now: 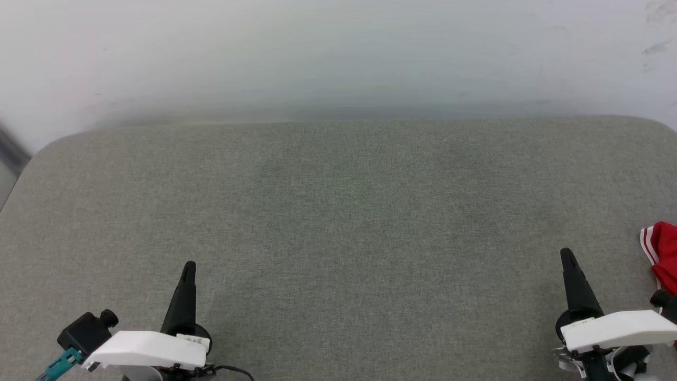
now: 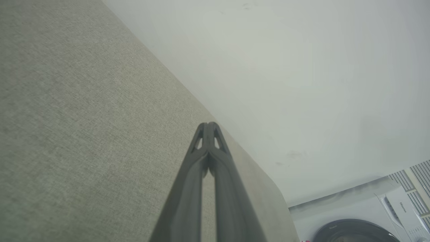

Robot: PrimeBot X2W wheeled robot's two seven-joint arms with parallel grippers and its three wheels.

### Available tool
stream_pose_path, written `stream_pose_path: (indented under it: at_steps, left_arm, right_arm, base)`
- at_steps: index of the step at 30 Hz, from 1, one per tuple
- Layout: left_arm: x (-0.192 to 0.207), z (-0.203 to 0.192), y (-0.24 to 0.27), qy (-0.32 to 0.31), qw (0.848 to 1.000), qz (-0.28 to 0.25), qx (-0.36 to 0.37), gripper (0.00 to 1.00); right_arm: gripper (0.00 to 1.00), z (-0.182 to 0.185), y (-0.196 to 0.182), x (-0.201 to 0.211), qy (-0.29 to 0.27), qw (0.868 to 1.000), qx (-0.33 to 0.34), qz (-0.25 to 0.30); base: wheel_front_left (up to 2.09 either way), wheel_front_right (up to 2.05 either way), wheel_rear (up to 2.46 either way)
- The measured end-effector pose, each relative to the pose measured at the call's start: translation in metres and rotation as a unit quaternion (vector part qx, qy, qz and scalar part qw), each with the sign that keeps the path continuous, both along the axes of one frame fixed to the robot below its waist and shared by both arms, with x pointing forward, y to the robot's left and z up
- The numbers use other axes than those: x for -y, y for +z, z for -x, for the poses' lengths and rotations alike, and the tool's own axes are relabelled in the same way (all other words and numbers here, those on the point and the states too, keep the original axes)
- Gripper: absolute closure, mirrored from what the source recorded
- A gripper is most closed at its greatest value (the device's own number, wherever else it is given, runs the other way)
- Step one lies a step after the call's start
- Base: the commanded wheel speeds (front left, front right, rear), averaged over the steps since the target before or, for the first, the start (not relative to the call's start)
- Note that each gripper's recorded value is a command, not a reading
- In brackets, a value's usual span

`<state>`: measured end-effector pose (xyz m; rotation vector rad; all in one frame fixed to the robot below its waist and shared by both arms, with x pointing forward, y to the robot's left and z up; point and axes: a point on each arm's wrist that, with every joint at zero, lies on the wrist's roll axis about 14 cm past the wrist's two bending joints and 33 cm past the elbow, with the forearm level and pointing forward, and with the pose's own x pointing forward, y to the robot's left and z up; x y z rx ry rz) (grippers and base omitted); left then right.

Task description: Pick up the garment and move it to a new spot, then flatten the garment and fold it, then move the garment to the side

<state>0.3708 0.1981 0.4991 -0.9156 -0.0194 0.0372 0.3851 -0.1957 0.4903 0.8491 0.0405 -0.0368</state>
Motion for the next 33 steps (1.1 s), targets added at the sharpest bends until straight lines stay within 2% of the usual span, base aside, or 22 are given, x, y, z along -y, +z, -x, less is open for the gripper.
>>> stream_pose_path:
  at_steps: [17,21,33]
  left_arm:
    - [-0.002,-0.0042,-0.0021,0.0,0.996,0.09,-0.007,1.0]
    - [-0.0028,-0.0065,-0.0015,-0.001,0.992,0.123,-0.008,1.0]
    - [-0.0027,-0.0086,-0.0023,-0.004,0.984,0.175,-0.01,1.0]
  right_arm:
    - [1.0,0.0,0.0,0.0019,-0.005,0.995,-0.002,-0.099]
    - [1.0,-0.0019,0.003,0.0022,-0.006,0.991,0.002,-0.135]
    - [1.0,-0.0021,0.0043,0.0027,-0.006,0.981,0.004,-0.193]
  base:
    - [0.0,0.0,0.0]
    - [0.0,0.0,0.0]
    - [0.0,0.0,0.0]
